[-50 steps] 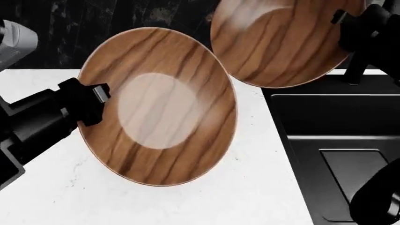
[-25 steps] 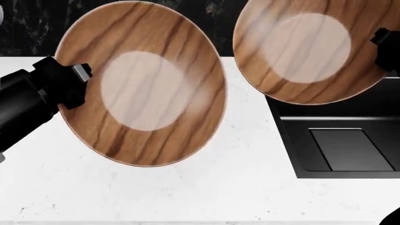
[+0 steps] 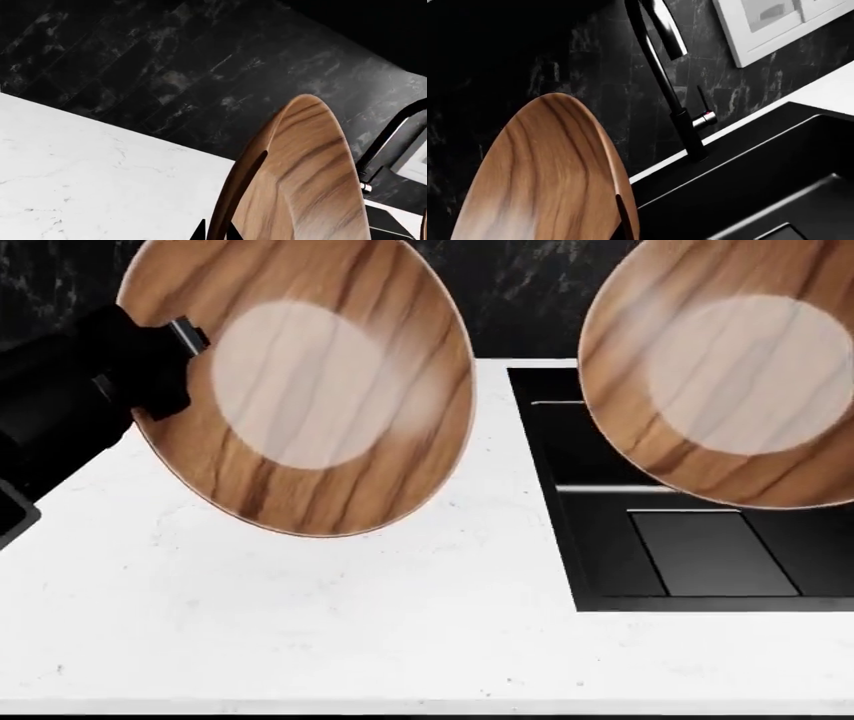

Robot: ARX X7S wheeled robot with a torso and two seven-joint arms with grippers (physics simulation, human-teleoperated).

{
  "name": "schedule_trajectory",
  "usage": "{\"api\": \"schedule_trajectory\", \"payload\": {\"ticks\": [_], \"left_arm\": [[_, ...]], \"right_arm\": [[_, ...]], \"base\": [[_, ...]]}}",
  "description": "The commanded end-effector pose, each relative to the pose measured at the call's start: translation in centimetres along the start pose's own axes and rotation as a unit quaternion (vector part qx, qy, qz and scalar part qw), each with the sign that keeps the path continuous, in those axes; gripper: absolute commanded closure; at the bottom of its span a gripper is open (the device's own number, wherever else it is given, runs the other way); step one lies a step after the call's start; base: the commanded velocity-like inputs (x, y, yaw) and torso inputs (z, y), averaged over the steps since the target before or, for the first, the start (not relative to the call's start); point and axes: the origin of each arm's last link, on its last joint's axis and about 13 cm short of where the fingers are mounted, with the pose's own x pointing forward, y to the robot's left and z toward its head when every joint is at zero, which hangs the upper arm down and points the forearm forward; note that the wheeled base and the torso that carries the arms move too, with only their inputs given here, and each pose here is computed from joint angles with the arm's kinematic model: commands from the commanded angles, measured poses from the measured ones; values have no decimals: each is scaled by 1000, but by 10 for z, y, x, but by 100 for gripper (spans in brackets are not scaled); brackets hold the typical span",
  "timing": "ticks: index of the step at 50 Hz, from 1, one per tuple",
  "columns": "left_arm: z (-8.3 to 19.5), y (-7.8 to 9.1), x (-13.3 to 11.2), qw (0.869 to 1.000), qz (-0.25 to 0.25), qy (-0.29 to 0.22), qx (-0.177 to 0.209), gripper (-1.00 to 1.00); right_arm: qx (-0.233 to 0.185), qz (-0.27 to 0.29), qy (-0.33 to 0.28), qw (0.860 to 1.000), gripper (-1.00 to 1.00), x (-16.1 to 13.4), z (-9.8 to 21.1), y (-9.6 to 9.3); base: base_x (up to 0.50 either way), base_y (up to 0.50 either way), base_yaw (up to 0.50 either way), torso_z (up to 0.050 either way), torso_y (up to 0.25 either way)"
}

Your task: Stack the bowls in the sink.

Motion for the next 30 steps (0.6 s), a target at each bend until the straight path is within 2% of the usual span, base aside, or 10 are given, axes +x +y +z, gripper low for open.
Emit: {"api": "schedule_trajectory", "payload": {"ticks": [1, 15, 21, 30], "left_arm": [[6, -9, 6, 1000, -18, -15, 7, 100], [8, -8, 10, 1000, -15, -25, -2, 100], [7, -8, 16, 999, -10, -32, -3, 100], [4, -8, 24, 999, -10, -31, -3, 100]], "right_arm": [[5, -9, -11, 1000, 100, -10, 2, -9], [2, -15, -12, 1000, 100, -7, -2, -12], [-7, -12, -10, 1000, 100, -4, -3, -10], [2, -15, 4, 1000, 100, -1, -11, -12]], "base": [[-105, -500, 0, 0, 0], [-103, -497, 0, 1, 0], [-4, -30, 0, 0, 0], [0, -500, 0, 0, 1]]}}
